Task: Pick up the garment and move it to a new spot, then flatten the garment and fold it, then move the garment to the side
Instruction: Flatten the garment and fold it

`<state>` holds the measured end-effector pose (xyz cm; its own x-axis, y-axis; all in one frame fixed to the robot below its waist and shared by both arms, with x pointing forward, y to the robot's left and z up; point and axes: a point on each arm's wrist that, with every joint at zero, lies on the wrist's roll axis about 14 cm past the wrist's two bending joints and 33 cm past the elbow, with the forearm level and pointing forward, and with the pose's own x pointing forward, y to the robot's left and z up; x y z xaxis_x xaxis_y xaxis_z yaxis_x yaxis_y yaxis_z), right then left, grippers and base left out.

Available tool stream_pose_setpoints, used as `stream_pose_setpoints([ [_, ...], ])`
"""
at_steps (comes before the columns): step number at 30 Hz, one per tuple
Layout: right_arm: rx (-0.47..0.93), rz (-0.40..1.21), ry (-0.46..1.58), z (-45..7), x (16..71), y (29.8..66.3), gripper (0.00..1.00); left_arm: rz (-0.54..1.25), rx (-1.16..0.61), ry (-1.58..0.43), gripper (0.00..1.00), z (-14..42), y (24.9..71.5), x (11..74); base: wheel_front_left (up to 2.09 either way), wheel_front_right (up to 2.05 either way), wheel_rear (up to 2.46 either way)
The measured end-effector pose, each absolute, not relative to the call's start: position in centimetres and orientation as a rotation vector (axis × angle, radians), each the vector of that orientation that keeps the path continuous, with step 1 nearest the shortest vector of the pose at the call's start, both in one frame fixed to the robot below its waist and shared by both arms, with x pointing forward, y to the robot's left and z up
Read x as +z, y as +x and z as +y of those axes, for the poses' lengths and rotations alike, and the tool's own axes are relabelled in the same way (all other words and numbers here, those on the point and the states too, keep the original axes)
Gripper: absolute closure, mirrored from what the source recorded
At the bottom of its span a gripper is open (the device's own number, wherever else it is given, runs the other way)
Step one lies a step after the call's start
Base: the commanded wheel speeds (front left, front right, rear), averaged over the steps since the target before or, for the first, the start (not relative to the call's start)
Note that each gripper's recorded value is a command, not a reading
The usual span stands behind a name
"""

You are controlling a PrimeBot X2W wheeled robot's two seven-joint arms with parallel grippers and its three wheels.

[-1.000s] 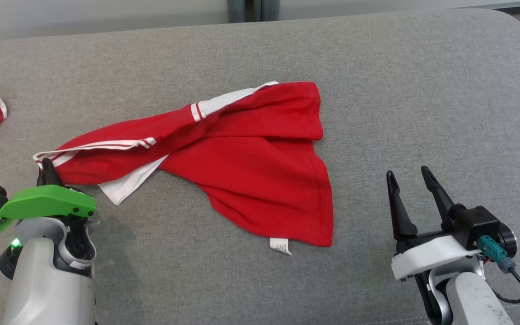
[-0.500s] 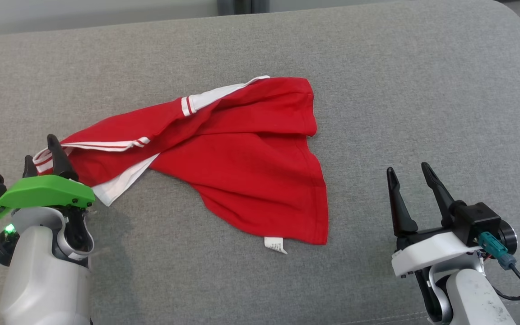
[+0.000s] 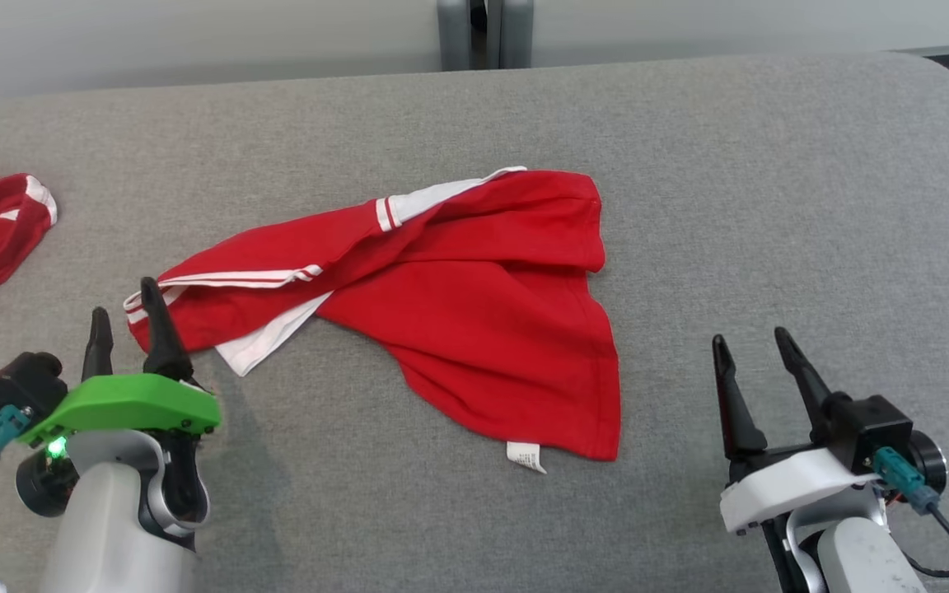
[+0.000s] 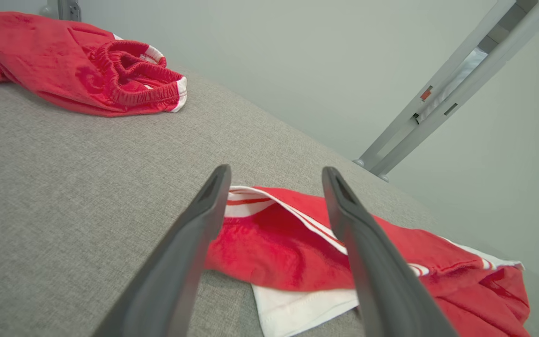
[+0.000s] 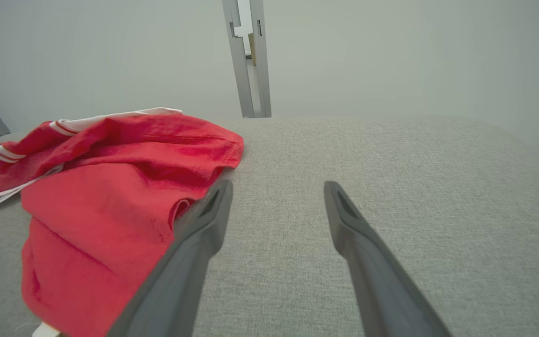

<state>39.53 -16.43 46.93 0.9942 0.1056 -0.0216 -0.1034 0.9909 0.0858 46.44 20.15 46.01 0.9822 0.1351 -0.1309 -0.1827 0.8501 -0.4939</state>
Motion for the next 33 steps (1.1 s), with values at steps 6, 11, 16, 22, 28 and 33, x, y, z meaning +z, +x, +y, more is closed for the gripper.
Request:
stream_pose_setpoints([
  [6, 0.194, 0.1, 0.117, -13.2, 44.8, 38.1, 0.0, 0.068, 0.159, -0.538, 0.0, 19.5, 43.7, 46.7, 0.0, 0.0, 0.0],
  [11, 0.27, 0.186, 0.133, -10.5, 42.4, 37.3, 0.0, 0.071, 0.156, -0.536, 0.0, 18.7, 41.6, 46.7, 0.0, 0.0, 0.0],
  [16, 0.342, 0.273, 0.124, -8.2, 40.1, 37.0, 0.0, 0.087, 0.152, -0.516, 0.0, 18.1, 39.9, 46.4, 0.0, 0.0, 0.0],
  [22, 0.403, 0.355, 0.137, -6.1, 38.1, 36.8, 0.16, 0.1, 0.171, -0.494, 0.0, 18.2, 38.6, 46.1, 0.0, 0.0, 0.0],
  [28, 0.41, 0.373, 0.131, -5.9, 37.8, 37.6, 1.0, 0.109, 0.168, -0.487, 0.0, 17.9, 38.2, 45.9, 0.0, 0.0, 0.0],
  [33, 0.365, 0.341, 0.142, -7.0, 38.7, 38.9, 1.0, 0.125, 0.139, -0.483, 0.0, 16.8, 38.2, 45.7, 0.0, 0.0, 0.0],
])
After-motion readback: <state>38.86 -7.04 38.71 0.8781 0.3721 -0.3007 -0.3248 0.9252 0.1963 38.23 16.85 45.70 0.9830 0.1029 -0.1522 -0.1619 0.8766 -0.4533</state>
